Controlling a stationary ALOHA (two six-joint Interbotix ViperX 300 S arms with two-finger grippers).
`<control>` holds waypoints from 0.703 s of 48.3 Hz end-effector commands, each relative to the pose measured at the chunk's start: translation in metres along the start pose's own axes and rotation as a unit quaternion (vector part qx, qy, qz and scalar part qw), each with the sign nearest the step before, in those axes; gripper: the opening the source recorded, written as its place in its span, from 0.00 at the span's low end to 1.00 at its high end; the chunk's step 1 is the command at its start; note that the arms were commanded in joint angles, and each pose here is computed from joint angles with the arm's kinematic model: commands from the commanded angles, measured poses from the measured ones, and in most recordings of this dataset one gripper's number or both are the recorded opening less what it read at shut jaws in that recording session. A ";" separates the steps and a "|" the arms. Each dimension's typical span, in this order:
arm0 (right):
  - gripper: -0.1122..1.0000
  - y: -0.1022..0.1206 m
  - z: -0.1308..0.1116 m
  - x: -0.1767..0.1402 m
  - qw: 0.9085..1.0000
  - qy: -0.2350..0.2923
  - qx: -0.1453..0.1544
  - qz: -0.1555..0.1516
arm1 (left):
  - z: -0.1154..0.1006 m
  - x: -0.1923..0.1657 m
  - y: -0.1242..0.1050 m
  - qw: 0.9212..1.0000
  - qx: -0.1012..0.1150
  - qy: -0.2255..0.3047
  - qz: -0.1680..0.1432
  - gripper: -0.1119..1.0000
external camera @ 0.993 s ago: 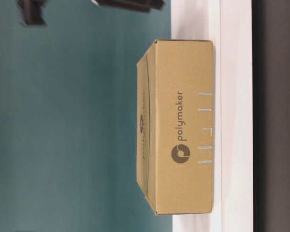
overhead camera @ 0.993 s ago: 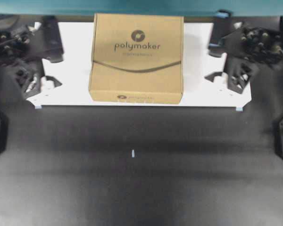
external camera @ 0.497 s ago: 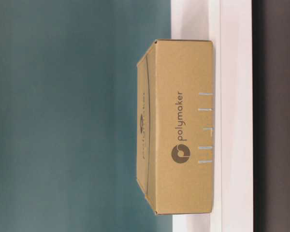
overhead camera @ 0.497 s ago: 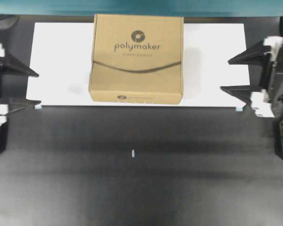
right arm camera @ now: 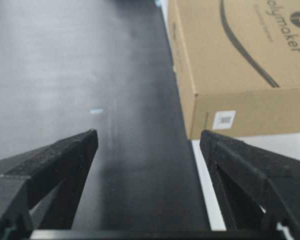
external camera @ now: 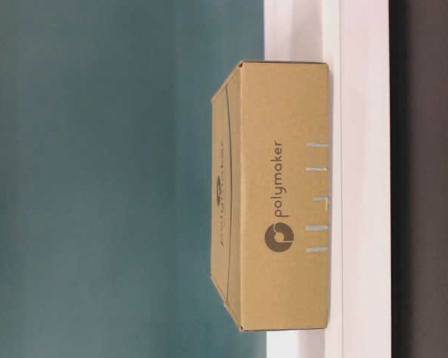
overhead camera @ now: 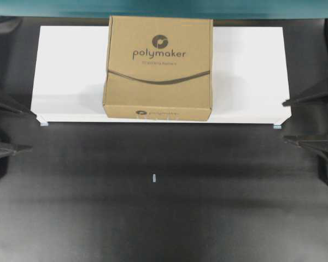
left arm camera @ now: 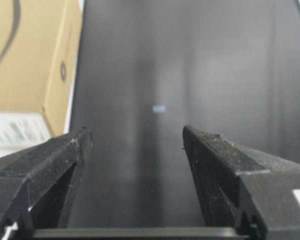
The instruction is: Place the cardboard box on the stand after clamping it between your arms.
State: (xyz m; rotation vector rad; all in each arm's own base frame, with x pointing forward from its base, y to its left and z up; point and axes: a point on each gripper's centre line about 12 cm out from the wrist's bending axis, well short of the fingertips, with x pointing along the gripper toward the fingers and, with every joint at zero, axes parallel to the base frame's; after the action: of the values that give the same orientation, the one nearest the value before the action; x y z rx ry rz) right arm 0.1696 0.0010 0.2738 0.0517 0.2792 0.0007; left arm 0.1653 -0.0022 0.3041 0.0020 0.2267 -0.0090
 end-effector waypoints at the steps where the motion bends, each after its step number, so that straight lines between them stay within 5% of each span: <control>1: 0.80 0.001 0.003 -0.005 1.000 -0.018 0.008 0.004 | 0.006 -0.001 0.000 1.000 0.000 -0.021 -0.001 0.74; 34: 0.80 0.001 -0.005 -0.009 1.000 -0.022 0.012 0.004 | -0.001 0.001 0.000 1.000 -0.001 -0.014 -0.001 0.74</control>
State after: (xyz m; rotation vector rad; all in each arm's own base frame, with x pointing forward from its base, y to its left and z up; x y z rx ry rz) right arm 0.1584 0.0012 0.2725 0.0683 0.2364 0.0012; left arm 0.1650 -0.0023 0.2998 0.0005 0.2114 -0.0102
